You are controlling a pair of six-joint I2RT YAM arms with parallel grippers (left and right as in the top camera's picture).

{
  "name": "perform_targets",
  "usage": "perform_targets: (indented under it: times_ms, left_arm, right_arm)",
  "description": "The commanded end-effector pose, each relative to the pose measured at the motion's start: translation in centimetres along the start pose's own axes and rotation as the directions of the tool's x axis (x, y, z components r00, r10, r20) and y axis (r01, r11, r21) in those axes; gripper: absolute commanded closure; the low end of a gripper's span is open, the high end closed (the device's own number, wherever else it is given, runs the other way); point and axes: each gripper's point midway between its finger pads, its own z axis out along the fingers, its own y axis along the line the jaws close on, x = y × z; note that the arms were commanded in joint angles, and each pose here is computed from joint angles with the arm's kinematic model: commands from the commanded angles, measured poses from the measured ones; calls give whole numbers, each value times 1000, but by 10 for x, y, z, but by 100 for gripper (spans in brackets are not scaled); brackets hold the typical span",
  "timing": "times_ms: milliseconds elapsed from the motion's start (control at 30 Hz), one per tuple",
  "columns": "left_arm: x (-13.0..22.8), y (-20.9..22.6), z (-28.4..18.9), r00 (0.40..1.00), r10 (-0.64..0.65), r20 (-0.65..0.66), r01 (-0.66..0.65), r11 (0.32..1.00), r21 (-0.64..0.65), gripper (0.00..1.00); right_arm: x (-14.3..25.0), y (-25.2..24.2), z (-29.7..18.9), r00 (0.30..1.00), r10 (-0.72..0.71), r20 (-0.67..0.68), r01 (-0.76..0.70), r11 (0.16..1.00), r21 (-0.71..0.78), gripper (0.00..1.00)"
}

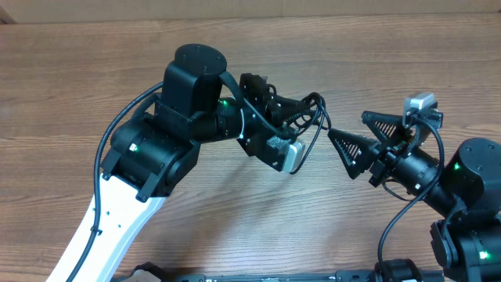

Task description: Untangle cables

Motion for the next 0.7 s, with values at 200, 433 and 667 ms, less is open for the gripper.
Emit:
perform_targets:
  times_ms: [200, 433, 667]
  left_arm:
    - [-21, -1, -9, 955, 282, 91, -282, 959, -14, 96]
    - [-35, 0, -10, 891, 425, 162, -421, 905, -58, 96]
    - [-45, 10, -13, 845, 499, 192, -483, 867, -127, 96]
  right_arm:
    - [-18, 7, -2, 994, 87, 67, -85, 996, -29, 6]
    - [-16, 36, -5, 997, 73, 30, -66, 980, -188, 12]
    - [-10, 45, -7, 997, 75, -9, -75, 968, -240, 16]
